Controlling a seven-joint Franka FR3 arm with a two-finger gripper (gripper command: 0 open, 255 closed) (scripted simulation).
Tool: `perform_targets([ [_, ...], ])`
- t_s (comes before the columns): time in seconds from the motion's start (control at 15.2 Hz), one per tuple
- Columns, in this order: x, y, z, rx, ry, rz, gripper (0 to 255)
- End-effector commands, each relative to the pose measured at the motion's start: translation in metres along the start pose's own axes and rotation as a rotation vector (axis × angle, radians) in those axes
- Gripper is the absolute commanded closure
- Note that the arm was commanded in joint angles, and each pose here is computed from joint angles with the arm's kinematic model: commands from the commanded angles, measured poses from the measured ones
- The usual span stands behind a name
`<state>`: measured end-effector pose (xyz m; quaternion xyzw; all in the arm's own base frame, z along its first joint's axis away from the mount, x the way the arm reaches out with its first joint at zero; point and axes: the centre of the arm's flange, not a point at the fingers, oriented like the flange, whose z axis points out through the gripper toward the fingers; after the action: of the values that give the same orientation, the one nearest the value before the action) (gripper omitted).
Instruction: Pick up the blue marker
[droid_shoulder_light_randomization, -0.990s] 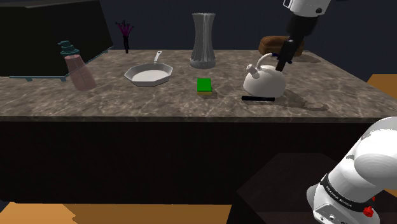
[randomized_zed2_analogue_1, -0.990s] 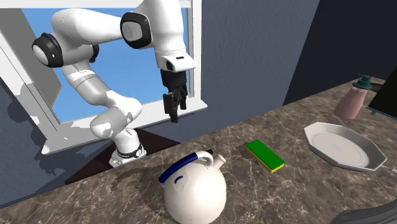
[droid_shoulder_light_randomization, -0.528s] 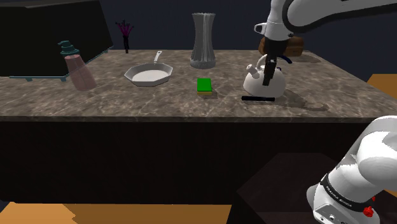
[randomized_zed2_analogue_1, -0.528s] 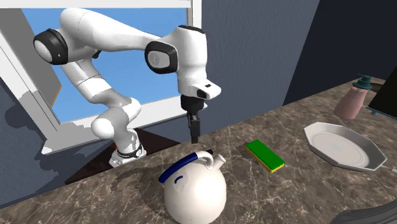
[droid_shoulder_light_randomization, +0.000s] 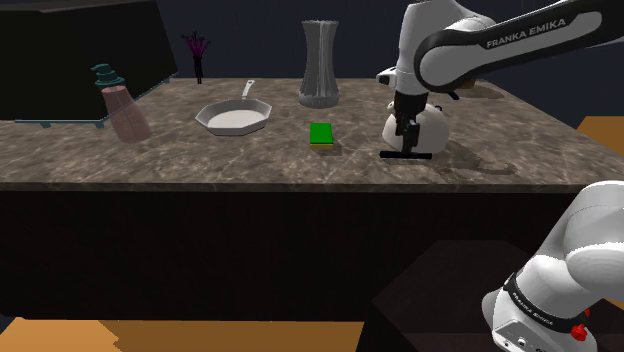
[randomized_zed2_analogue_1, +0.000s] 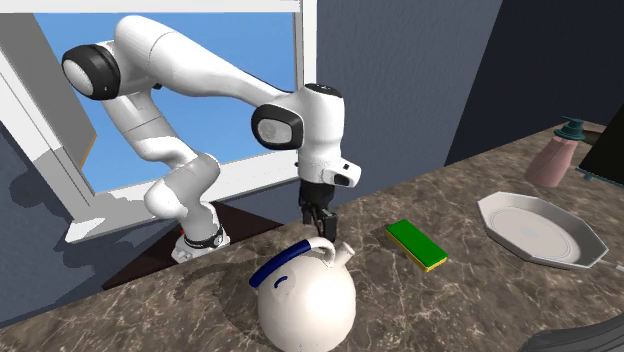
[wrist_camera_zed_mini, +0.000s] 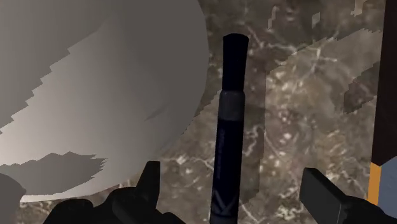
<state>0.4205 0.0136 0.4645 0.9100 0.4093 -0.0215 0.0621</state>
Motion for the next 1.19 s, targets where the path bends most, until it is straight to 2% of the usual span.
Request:
perform_targets([
  [0.0, 0.002, -0.001, 0.014, 0.004, -0.004, -0.002, 0],
  [0.26, 0.003, -0.003, 0.027, 0.004, -0.004, -0.002, 0],
  [0.33, 0.003, -0.005, 0.030, 0.003, -0.004, -0.002, 255],
  [0.86, 0.001, -0.007, 0.031, 0.004, -0.004, -0.002, 255],
  [1.12, 0.002, -0.001, 0.012, 0.004, -0.004, -0.002, 255],
])
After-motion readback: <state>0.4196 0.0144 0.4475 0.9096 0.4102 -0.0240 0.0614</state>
